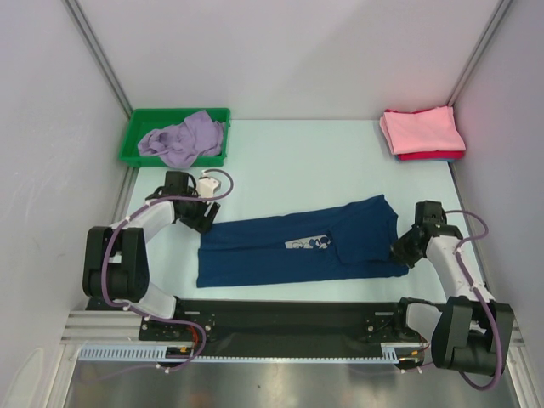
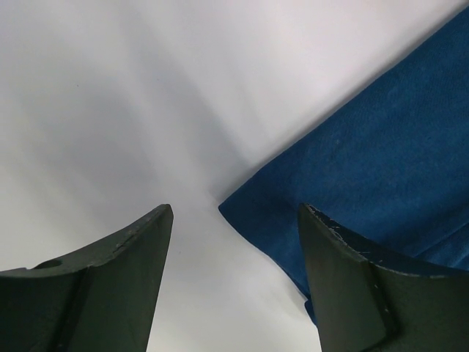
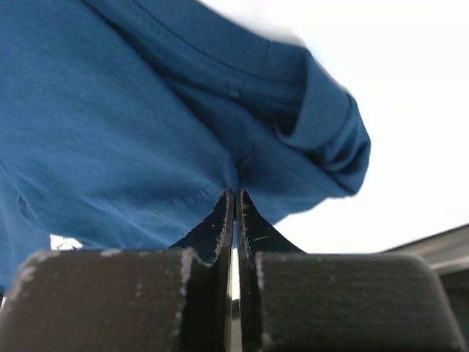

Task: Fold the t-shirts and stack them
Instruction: Fold the tshirt

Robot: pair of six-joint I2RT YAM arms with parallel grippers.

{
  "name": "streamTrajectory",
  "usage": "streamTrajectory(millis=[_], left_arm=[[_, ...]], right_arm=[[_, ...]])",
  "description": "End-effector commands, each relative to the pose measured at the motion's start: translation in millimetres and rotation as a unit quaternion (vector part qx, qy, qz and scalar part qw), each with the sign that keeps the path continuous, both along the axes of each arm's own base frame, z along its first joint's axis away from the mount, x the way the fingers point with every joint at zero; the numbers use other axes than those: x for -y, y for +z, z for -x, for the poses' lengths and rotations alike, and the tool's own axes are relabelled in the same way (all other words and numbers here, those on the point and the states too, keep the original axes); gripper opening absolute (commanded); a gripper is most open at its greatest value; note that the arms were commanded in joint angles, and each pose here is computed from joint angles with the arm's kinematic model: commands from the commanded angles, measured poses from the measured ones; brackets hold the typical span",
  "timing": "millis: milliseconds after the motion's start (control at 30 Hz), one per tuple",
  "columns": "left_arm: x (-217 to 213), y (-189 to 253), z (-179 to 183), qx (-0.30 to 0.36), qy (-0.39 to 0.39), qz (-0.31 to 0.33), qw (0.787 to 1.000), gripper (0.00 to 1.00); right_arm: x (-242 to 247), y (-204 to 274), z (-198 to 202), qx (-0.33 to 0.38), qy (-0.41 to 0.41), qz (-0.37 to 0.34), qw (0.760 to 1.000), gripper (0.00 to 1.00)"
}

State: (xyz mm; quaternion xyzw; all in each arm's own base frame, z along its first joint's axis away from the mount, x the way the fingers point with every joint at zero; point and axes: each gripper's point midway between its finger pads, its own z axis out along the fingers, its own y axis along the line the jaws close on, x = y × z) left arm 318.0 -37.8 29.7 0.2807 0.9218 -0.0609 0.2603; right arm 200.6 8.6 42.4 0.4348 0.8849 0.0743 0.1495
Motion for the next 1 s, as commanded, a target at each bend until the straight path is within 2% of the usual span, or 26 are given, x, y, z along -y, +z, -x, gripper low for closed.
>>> streamTrajectory(millis=[0, 167, 300, 467, 500, 533, 600, 633, 700, 833, 967], left_arm=[[2.8, 8.9, -10.0, 0.027, -0.019, 0.005, 0.999, 0.75], [1.6, 8.7, -13.6, 0.033, -0.02, 0.001, 0.999, 0.75], [1.2, 6.5, -14.5, 0.034, -0.025, -0.002, 0.999, 0.75], [0.0, 3.1, -16.5, 0.031, -0.026, -0.006, 0.999, 0.75], [0.0, 3.1, -16.4, 0.029, -0.026, -0.006, 0.999, 0.75], [0.6, 4.9, -17.2, 0.03, -0.026, -0.004, 0.999, 0.75], [1.0, 9.3, -18.5, 0.033, -0.026, -0.003, 0.999, 0.75], [1.9, 12.5, -20.0, 0.037, -0.027, -0.001, 0.999, 0.75], [3.6, 18.4, -20.0, 0.041, -0.029, 0.004, 0.999, 0.75], [8.6, 23.3, -21.2, 0.037, -0.03, 0.018, 0.999, 0.76], [2.1, 2.9, -16.1, 0.018, -0.015, 0.001, 1.0, 0.77]], right_arm=[[3.1, 18.0, 7.6, -0.003, -0.01, 0.009, 1.0, 0.0], [-4.8, 19.6, 25.8, -0.023, -0.017, -0.01, 1.0, 0.0], [-0.5, 27.8, 23.2, -0.014, -0.018, 0.002, 1.0, 0.0], [1.2, 12.1, 28.4, -0.033, -0.018, 0.006, 0.999, 0.02], [1.8, 9.7, 26.7, -0.031, -0.018, 0.007, 0.999, 0.05], [2.3, 4.9, 29.6, -0.039, -0.021, 0.008, 0.999, 0.19], [5.1, 2.4, 31.9, -0.047, -0.027, 0.012, 0.998, 0.34], [13.6, 4.4, 29.9, -0.046, -0.039, 0.032, 0.998, 0.46], [22.1, 9.4, 28.5, -0.041, -0.055, 0.047, 0.996, 0.56], [31.3, 4.3, 26.3, -0.029, -0.081, 0.068, 0.994, 0.57], [31.5, -5.1, 13.3, -0.017, -0.1, 0.059, 0.993, 0.56]])
